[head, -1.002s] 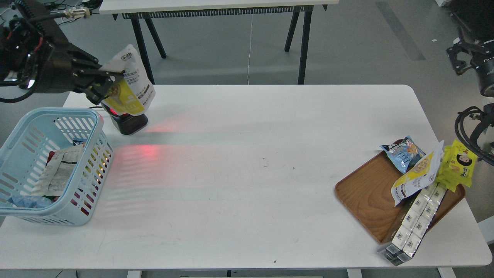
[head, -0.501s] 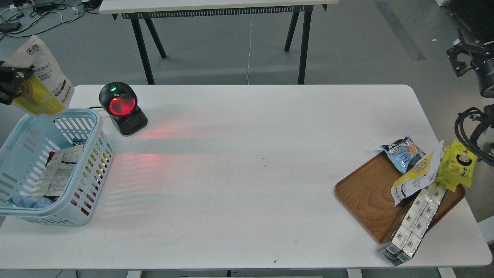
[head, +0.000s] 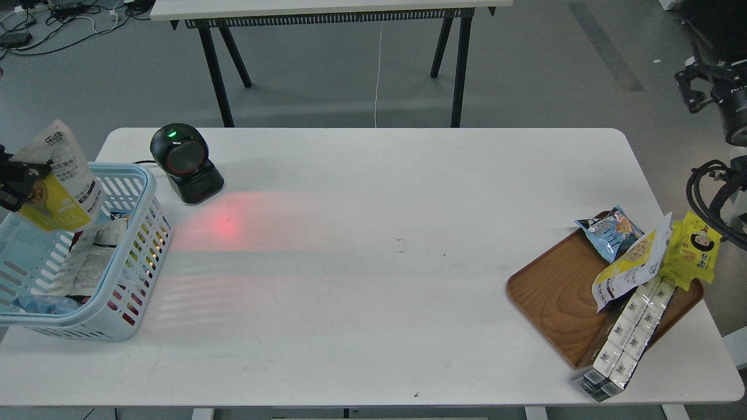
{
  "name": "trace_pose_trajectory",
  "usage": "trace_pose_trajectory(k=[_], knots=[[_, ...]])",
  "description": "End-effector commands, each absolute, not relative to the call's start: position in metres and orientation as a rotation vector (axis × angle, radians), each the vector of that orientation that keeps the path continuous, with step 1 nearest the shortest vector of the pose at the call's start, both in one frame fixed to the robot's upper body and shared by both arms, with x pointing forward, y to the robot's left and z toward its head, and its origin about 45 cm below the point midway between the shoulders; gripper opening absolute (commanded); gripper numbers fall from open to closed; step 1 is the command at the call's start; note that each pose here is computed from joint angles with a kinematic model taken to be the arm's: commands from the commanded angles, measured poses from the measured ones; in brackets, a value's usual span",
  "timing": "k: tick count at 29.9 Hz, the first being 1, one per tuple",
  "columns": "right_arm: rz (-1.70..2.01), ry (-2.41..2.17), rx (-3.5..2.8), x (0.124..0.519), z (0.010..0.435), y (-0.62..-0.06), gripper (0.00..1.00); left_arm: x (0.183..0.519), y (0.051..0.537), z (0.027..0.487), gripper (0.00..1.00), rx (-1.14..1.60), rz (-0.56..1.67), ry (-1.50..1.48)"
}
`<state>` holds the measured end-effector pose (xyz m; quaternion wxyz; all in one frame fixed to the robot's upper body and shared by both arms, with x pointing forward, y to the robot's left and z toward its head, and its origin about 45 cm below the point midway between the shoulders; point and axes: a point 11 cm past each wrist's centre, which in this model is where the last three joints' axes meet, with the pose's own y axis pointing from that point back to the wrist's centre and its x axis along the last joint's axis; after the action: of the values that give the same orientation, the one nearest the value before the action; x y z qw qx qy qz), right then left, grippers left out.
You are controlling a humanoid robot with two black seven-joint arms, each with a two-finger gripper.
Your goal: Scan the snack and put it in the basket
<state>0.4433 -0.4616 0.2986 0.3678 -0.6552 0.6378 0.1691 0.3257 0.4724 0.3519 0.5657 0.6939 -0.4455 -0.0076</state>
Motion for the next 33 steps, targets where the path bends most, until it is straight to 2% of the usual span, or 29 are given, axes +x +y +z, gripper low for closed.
trace_pose_trajectory(k=[1,5,10,12,17,19,22,23,26,33], knots=[[0.43,1.638,-1.683,0.443,0.3,-0.462,0.99,0.328,0.467,0.349,0.0,1.616,-0.024,-1.051],[0.426,1.64,-1.685,0.443,0.302,-0.464,0.99,0.327,0.467,0.344,0.01,1.611,-0.034,-1.041],[0.423,1.643,-1.686,0.443,0.302,-0.465,0.99,0.326,0.468,0.342,0.14,1.612,-0.036,-1.035],[0.42,1.641,-1.688,0.443,0.304,-0.465,0.99,0.326,0.468,0.342,0.24,1.611,-0.035,-1.034],[0.421,1.637,-1.689,0.444,0.305,-0.464,0.99,0.325,0.465,0.342,0.27,1.581,-0.008,-1.018],[0.418,1.639,-1.687,0.443,0.305,-0.465,0.99,0.326,0.461,0.347,0.36,1.529,0.051,-1.001],[0.416,1.64,-1.688,0.444,0.306,-0.466,0.99,0.334,0.445,0.367,0.78,1.334,0.245,-0.944],[0.413,1.636,-1.689,0.444,0.308,-0.465,0.99,0.339,0.442,0.378,0.88,1.253,0.331,-0.92],[0.401,1.624,-1.691,0.447,0.315,-0.464,0.99,0.353,0.436,0.403,0.99,1.05,0.524,-0.858],[0.325,1.623,-1.681,0.446,0.341,-0.479,0.99,0.408,0.402,0.448,1.0,0.568,0.786,-0.768]])
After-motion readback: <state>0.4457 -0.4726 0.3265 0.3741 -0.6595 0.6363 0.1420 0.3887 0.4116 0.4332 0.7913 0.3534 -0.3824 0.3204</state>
